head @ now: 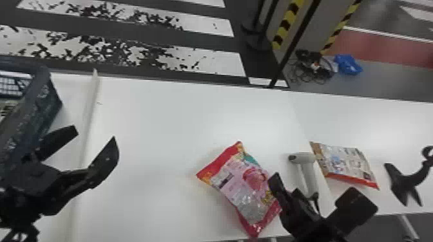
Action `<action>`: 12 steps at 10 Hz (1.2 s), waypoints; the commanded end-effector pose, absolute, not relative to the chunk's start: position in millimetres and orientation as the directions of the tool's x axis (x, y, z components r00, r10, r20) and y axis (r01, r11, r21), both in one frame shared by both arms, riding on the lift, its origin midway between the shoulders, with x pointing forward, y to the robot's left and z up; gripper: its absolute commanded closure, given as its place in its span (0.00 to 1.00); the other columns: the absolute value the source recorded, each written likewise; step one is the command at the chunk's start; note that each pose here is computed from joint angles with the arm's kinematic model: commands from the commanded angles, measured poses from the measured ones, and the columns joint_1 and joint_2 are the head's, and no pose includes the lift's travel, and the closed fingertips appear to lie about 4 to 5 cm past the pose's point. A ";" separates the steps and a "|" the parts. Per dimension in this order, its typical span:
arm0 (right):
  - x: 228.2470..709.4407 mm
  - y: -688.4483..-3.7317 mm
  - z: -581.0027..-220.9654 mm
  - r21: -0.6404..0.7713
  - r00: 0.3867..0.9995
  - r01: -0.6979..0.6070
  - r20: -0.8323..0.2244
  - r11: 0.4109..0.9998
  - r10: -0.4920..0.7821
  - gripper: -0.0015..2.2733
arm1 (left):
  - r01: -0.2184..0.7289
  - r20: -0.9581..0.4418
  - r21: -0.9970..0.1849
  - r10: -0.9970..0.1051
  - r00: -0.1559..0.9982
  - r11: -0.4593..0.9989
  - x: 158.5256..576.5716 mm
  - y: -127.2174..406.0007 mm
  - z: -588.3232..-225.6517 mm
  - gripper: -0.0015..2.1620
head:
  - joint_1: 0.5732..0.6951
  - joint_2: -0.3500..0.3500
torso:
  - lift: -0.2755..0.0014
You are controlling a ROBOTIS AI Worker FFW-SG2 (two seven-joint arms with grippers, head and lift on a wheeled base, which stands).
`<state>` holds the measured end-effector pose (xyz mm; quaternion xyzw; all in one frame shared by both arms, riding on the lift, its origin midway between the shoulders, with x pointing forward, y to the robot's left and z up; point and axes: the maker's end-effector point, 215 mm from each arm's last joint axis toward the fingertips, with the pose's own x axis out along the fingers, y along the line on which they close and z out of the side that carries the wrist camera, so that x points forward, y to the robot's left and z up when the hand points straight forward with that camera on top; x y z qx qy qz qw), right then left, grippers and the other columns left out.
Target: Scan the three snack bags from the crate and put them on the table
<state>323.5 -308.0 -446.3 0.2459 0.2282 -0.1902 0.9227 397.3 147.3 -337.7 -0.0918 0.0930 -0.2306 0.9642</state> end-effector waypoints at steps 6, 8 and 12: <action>337.0 -176.9 -422.3 0.363 0.808 -0.094 -0.517 0.927 0.284 0.14 | 0.413 -0.138 -0.205 -0.444 0.885 0.887 392.1 153.1 -331.8 0.02 | 1.00 0.35 | 0.66; 313.2 -135.6 -447.9 0.375 0.719 -0.183 -0.579 0.909 0.384 0.77 | 0.409 -0.142 -0.204 -0.441 0.886 0.889 392.7 153.8 -333.2 0.02 | 1.00 0.45 | 0.66; 327.6 -92.9 -494.7 0.299 0.680 -0.268 -0.615 0.916 0.400 0.95 | 0.410 -0.150 -0.203 -0.443 0.884 0.889 391.6 154.6 -336.5 0.02 | 1.00 0.61 | 0.66</action>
